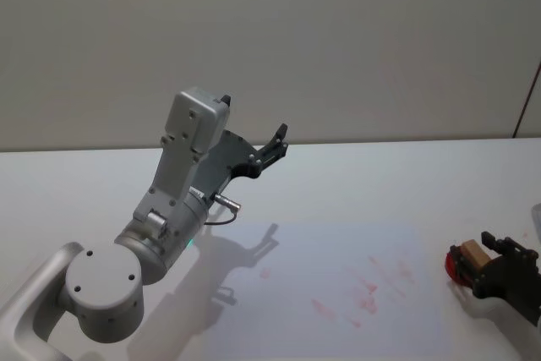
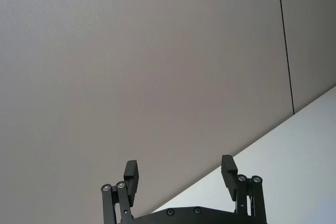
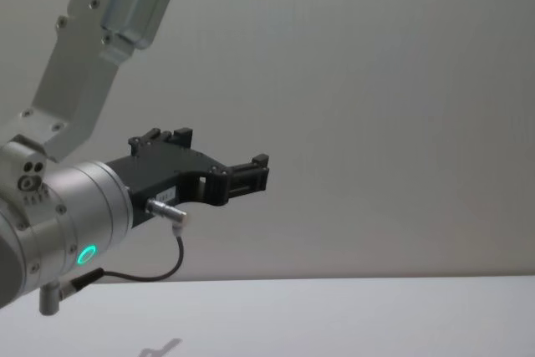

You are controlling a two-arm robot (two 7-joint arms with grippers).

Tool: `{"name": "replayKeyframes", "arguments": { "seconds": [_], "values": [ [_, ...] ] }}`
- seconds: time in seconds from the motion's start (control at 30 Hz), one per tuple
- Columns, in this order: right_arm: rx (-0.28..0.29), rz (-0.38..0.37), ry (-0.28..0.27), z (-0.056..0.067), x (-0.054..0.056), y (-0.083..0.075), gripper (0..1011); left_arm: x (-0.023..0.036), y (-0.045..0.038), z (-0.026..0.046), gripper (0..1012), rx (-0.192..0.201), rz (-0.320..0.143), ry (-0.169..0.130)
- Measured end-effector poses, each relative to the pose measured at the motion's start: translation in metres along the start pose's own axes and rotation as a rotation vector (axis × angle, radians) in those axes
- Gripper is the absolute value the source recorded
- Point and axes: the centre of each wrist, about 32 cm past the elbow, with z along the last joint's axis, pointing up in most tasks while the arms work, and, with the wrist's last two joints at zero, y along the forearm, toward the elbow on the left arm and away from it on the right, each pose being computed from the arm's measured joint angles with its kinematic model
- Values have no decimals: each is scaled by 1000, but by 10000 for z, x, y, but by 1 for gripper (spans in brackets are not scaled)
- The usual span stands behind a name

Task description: Use the one hand to pick up the stamp and affix it onto the A4 paper.

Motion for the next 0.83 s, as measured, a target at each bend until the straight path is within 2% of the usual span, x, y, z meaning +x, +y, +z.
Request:
{"name": "replayKeyframes", "arguments": {
  "seconds": [0.47, 0.6, 0.83],
  "values": [
    [34, -14, 23, 61, -4, 41, 949, 0, 0, 0, 1001, 0, 0, 0],
    [65, -25, 38, 118, -19, 46, 1001, 0, 0, 0, 1001, 0, 0, 0],
    [111, -48, 59, 206, -51, 44, 1001, 0, 0, 0, 1001, 0, 0, 0]
  ]
}}
